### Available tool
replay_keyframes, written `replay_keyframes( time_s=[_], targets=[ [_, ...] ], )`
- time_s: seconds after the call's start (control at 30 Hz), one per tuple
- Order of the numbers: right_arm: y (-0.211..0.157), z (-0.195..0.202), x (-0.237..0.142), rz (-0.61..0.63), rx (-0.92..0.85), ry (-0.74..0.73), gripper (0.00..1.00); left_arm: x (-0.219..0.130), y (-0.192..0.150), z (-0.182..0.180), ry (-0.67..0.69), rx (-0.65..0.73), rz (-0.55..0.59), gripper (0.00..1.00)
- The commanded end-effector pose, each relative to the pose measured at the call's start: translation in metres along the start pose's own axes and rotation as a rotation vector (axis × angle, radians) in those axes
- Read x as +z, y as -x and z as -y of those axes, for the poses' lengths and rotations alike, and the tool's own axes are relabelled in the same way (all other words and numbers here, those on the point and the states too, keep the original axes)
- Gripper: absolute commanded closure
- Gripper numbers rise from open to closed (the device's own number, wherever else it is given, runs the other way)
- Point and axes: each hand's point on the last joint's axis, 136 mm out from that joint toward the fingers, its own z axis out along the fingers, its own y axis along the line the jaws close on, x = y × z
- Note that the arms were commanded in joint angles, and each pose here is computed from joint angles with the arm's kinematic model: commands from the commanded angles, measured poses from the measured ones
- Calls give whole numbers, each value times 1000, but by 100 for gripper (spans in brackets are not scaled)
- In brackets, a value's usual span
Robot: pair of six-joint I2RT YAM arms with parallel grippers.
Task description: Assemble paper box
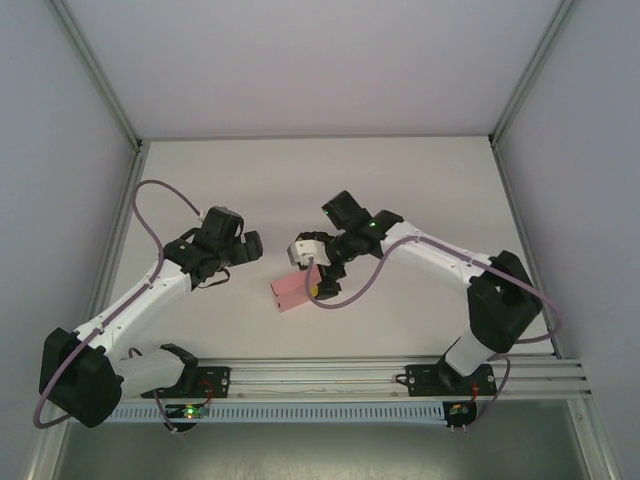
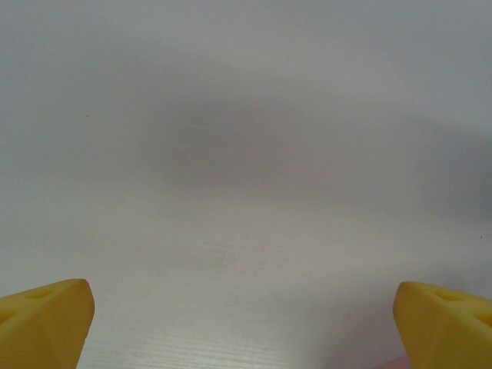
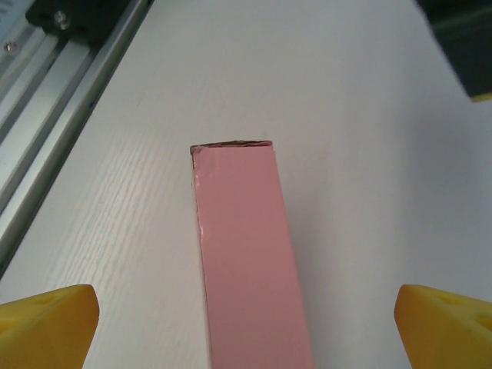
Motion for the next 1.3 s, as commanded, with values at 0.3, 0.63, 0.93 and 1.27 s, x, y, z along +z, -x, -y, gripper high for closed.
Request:
replay_keyframes(
  time_s=[0.3,0.63,0.93,1.27],
  targets=[
    [-46,6,38,-318,0,41,13,-1,0,-7,1,30,18,0],
    [-54,16,31,-439,-14,-80,67,-2,0,-7,-4,28,22,0],
    [-32,74,-41,-415,-27,-730,67,-5,0,-15,12,-2,51,0],
    [-72,69,-44,-365,-105,-1005,67,-3,-1,-18,15,-21,70,0]
  ],
)
